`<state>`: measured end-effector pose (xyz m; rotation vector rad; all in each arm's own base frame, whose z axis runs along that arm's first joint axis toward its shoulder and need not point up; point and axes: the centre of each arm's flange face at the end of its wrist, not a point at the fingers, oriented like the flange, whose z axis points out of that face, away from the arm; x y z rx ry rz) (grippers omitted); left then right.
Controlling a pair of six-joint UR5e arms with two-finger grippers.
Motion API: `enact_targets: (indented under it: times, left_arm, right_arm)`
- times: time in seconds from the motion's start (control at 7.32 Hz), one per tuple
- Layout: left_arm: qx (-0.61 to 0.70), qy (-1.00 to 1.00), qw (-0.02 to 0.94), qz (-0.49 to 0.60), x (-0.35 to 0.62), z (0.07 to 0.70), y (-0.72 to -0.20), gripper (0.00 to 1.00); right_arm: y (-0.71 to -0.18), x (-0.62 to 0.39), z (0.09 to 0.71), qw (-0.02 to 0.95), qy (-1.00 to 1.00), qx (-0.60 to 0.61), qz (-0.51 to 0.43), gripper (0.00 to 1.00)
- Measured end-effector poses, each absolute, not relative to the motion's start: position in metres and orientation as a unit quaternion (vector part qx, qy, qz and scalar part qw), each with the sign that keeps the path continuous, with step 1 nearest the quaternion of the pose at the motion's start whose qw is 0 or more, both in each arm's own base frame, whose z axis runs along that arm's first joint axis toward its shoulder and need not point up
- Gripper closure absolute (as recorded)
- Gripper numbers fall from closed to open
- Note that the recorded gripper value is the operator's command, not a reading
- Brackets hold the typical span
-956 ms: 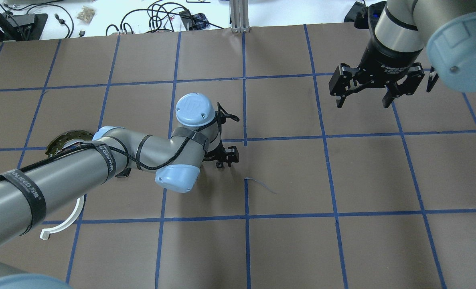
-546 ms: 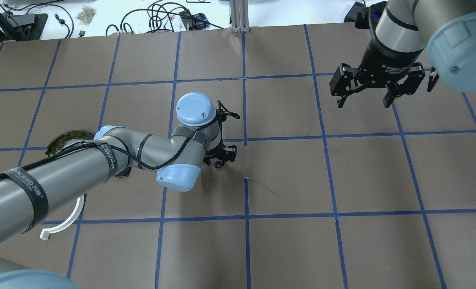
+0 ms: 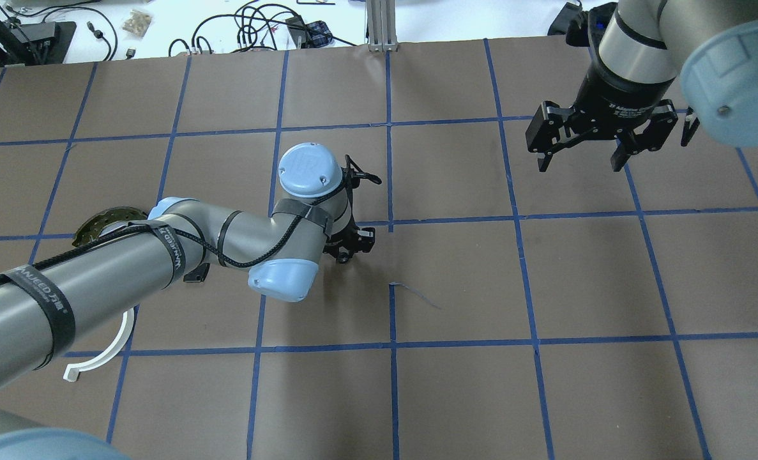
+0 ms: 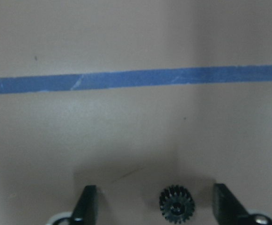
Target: Place bearing gear from tray to pile
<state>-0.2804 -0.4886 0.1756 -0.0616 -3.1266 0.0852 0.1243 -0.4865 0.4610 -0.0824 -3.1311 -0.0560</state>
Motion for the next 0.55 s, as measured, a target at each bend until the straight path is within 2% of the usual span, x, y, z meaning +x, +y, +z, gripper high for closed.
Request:
enact_targets:
  times: [0.55]
  left_arm:
    - [-0.067,-0.998,-0.006,-0.004,-0.157,0.219,-0.528,1.0]
  right_arm:
    - [-0.485,0.126,0.461,0.004,-0.999,-0.028,-0.02,0.0]
